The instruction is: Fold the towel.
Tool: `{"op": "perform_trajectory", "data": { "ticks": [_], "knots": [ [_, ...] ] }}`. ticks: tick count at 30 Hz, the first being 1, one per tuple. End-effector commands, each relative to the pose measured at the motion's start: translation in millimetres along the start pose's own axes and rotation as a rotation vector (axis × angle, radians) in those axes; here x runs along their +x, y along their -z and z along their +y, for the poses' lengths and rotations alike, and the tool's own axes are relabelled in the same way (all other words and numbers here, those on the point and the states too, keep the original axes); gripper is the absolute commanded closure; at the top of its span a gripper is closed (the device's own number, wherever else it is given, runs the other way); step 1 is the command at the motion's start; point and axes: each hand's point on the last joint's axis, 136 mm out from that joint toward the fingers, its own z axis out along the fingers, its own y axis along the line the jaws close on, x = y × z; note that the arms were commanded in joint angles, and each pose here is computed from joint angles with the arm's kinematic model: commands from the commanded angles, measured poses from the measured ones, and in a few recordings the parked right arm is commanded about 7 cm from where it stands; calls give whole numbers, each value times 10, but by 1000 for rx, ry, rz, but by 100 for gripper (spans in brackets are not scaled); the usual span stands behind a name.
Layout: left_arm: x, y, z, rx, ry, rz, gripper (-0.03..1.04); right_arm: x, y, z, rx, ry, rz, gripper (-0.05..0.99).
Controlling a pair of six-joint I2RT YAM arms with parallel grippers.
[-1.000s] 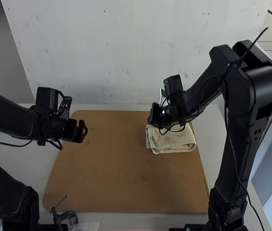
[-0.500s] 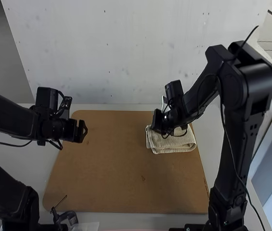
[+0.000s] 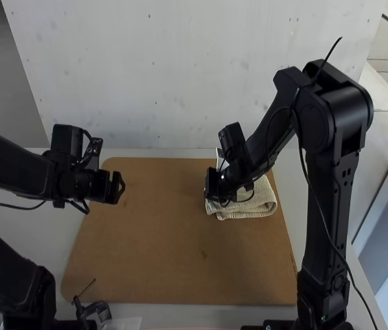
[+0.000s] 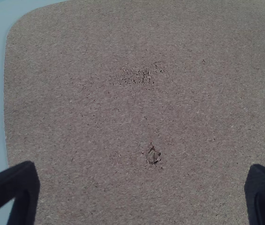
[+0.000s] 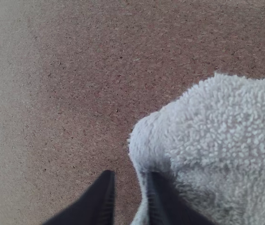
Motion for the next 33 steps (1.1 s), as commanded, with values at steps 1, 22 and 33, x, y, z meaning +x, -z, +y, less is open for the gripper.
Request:
{"op": "perform_trajectory", "data": {
  "ticks": [1, 22, 33],
  "knots": [
    [-109, 70, 5, 1, 4, -45, 3, -209, 104, -47, 21, -4, -50, 54],
    [-936, 862, 114, -121, -9, -469, 3, -1889, 2867, -543, 224, 79, -941, -3],
    [-1204, 1922, 30, -209, -84, -877, 3, -1505, 3705, -327, 301, 186, -1216, -3]
  ]
}}
